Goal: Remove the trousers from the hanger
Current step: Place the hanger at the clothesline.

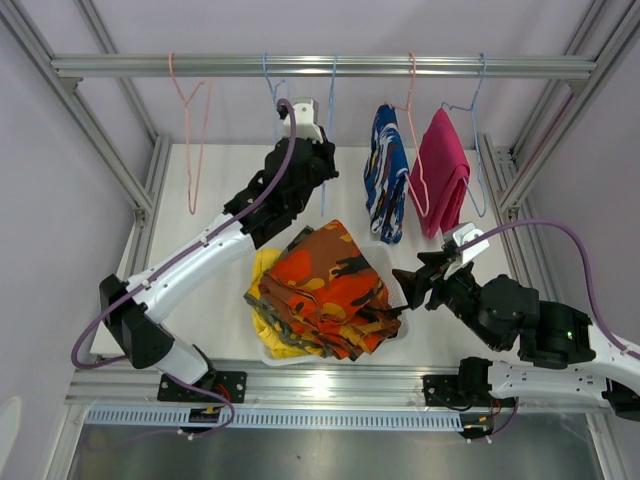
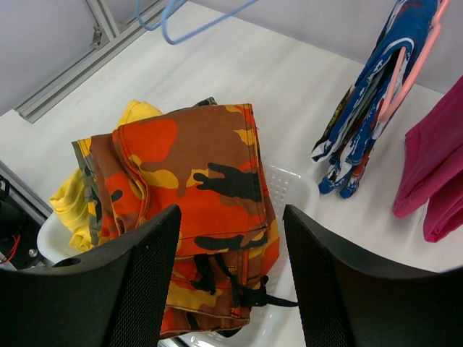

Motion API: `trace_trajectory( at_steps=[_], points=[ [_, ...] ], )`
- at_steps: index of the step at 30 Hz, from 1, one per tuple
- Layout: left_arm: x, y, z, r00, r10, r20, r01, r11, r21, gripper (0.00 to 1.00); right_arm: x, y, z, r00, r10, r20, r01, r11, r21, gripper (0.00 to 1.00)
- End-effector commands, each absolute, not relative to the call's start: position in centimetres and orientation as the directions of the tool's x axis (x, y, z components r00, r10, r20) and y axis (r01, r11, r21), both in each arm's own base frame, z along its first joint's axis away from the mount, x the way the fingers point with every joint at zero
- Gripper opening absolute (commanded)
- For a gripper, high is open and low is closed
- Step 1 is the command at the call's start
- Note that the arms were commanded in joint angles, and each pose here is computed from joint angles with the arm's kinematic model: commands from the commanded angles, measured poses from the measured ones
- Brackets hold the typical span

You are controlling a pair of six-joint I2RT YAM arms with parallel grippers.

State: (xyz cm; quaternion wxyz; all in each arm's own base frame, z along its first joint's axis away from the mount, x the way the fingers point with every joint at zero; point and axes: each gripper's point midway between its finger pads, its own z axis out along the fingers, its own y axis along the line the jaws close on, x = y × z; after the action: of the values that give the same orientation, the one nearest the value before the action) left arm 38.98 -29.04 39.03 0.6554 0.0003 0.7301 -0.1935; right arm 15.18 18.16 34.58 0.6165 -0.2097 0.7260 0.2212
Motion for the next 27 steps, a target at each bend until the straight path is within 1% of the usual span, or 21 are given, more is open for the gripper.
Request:
trace_trajectory(
  at_steps=[1, 3, 5, 6, 8, 10, 12, 14, 15, 16, 18, 20, 21, 22, 23, 24, 25, 27],
  points=[
    [37.4, -29.7, 38.3, -0.179, -0.251, -0.951, 0.283, 0.913, -0.294, 0.19, 15.1, 18.1, 34.7, -0.156, -0.011, -0.988, -0.578, 0.812, 0.082, 0.64],
    [36.7, -29.5, 38.8, -0.175, -0.253, -0.952, 0.288, 0.911, -0.295, 0.29, 15.1, 18.1, 34.8, -0.154, -0.005, -0.988, -0.579, 0.811, 0.086, 0.64],
    [36.2, -29.0, 38.9, -0.165, -0.255, -0.953, 0.279, 0.915, -0.293, 0.33, 15.1, 18.2, 34.8, -0.155, -0.007, -0.988, -0.58, 0.81, 0.085, 0.64],
    [36.0, -28.8, 39.2, -0.157, -0.261, -0.952, 0.28, 0.913, -0.296, 0.38, 15.1, 18.3, 34.9, -0.154, -0.004, -0.988, -0.581, 0.809, 0.088, 0.61],
    [35.2, -28.0, 39.6, -0.148, -0.27, -0.951, 0.279, 0.911, -0.302, 0.42, 14.9, 18.5, 34.8, -0.161, -0.003, -0.987, -0.59, 0.802, 0.093, 0.57],
    [34.7, -27.5, 39.7, -0.144, -0.265, -0.953, 0.281, 0.913, -0.296, 0.45, 14.8, 18.5, 34.9, -0.165, 0.002, -0.986, -0.593, 0.799, 0.101, 0.47],
    [34.1, -25.9, 40.4, -0.123, -0.274, -0.954, 0.237, 0.925, -0.296, 0.48, 14.8, 18.4, 35.0, -0.172, 0.013, -0.985, -0.591, 0.798, 0.114, 0.31],
    [33.2, -25.1, 41.5, -0.102, -0.287, -0.953, 0.246, 0.921, -0.303, 0.52, 14.7, 18.2, 35.2, -0.178, 0.028, -0.984, -0.588, 0.798, 0.129, 0.16],
    [32.8, -25.1, 42.1, -0.09, -0.293, -0.952, 0.267, 0.914, -0.307, 0.53, 14.7, 18.1, 35.2, -0.179, 0.031, -0.983, -0.586, 0.799, 0.132, 0.05],
    [32.4, -25.2, 42.8, -0.075, -0.285, -0.956, 0.297, 0.908, -0.294, 0.55, 14.7, 17.9, 35.3, -0.179, 0.035, -0.983, -0.585, 0.8, 0.135, 0.0],
    [31.4, -25.9, 44.5, -0.063, -0.29, -0.955, 0.369, 0.882, -0.292, 0.62, 14.8, 17.7, 35.3, -0.18, 0.04, -0.983, -0.575, 0.807, 0.138, 0.0],
    [31.0, -26.3, 45.8, -0.063, -0.294, -0.954, 0.405, 0.866, -0.293, 0.64, 14.9, 17.5, 35.4, -0.178, 0.045, -0.983, -0.562, 0.815, 0.139, 0.0],
    [30.5, -27.1, 46.1, -0.079, -0.285, -0.955, 0.446, 0.847, -0.29, 0.66, 15.0, 17.5, 35.6, -0.181, 0.053, -0.982, -0.559, 0.816, 0.147, 0.04],
    [30.3, -27.6, 46.8, -0.082, -0.292, -0.953, 0.473, 0.83, -0.295, 0.69, 15.1, 17.4, 35.7, -0.179, 0.058, -0.982, -0.551, 0.821, 0.149, 0.09],
    [30.1, -28.2, 46.9, -0.093, -0.288, -0.953, 0.497, 0.816, -0.295, 0.71, 15.1, 17.3, 35.8, -0.177, 0.061, -0.982, -0.547, 0.824, 0.15, 0.14],
    [30.0, -29.0, 46.7, -0.11, -0.285, -0.952, 0.52, 0.8, -0.299, 0.74, 15.2, 17.4, 35.9, -0.175, 0.065, -0.982, -0.542, 0.827, 0.152, 0.25],
    [29.4, -29.9, 47.7, -0.117, -0.295, -0.948, 0.573, 0.76, -0.307, 0.77, 15.5, 17.1, 36.1, -0.172, 0.072, -0.982, -0.524, 0.838, 0.153, 0.35],
    [28.9, -31.2, 47.7, -0.139, -0.291, -0.947, 0.62, 0.72, -0.312, 0.84, 15.7, 16.8, 36.4, -0.172, 0.083, -0.982, -0.501, 0.85, 0.16, 0.49]
  ],
)
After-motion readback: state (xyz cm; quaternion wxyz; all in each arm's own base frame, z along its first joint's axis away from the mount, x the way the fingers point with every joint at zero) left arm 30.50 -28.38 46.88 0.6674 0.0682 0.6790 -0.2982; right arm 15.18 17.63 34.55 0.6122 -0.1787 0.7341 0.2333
